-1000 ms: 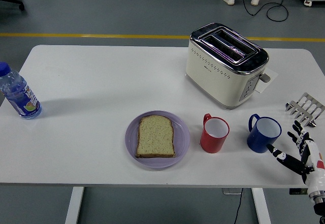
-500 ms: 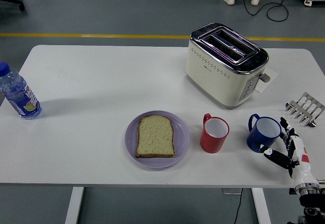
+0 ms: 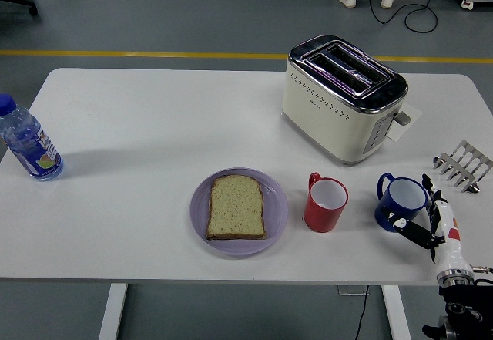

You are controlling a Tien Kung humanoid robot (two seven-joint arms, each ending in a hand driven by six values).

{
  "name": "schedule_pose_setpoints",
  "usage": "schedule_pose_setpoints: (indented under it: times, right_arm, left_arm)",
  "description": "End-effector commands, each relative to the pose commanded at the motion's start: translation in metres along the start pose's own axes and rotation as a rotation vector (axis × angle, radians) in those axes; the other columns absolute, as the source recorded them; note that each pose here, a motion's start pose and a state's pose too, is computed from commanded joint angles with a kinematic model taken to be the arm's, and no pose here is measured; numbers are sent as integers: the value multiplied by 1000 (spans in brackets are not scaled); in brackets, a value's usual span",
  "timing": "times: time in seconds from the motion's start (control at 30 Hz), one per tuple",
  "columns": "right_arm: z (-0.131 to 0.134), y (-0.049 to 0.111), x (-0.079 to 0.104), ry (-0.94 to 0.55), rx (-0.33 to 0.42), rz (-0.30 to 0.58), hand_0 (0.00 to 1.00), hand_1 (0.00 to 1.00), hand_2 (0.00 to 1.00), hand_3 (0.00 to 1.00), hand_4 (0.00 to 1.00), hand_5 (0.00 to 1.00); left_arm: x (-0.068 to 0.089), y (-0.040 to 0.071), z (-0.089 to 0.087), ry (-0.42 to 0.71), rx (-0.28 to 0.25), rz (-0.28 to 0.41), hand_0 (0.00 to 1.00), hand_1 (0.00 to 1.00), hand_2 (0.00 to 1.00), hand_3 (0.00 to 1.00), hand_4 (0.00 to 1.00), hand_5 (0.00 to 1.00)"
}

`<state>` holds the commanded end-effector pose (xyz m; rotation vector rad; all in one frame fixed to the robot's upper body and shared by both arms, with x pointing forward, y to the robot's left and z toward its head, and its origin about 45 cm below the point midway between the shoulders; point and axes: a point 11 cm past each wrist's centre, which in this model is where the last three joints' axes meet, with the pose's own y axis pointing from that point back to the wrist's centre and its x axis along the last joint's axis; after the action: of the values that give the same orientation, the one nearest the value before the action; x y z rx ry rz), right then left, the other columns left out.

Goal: Pick up the cup,pour liquid into bread,place the cup on the desk

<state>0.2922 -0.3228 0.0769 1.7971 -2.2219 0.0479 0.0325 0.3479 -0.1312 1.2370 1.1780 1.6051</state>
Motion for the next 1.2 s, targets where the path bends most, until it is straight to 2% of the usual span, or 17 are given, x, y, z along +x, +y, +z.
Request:
schedule_pose_setpoints:
  times: [0.73,1.2]
  right_arm:
    - [7,-9,-3,-14,-23,43,991,884,980,998,998,124]
    - [1,-14,-2,-56,-9,68,998,881,980,998,998,126]
  left_arm:
    - [0,0,-10,-10,16,1,635,646,654,506,241,850]
    - [-1,0,-5,0,9,-1,635,647,654,506,241,852]
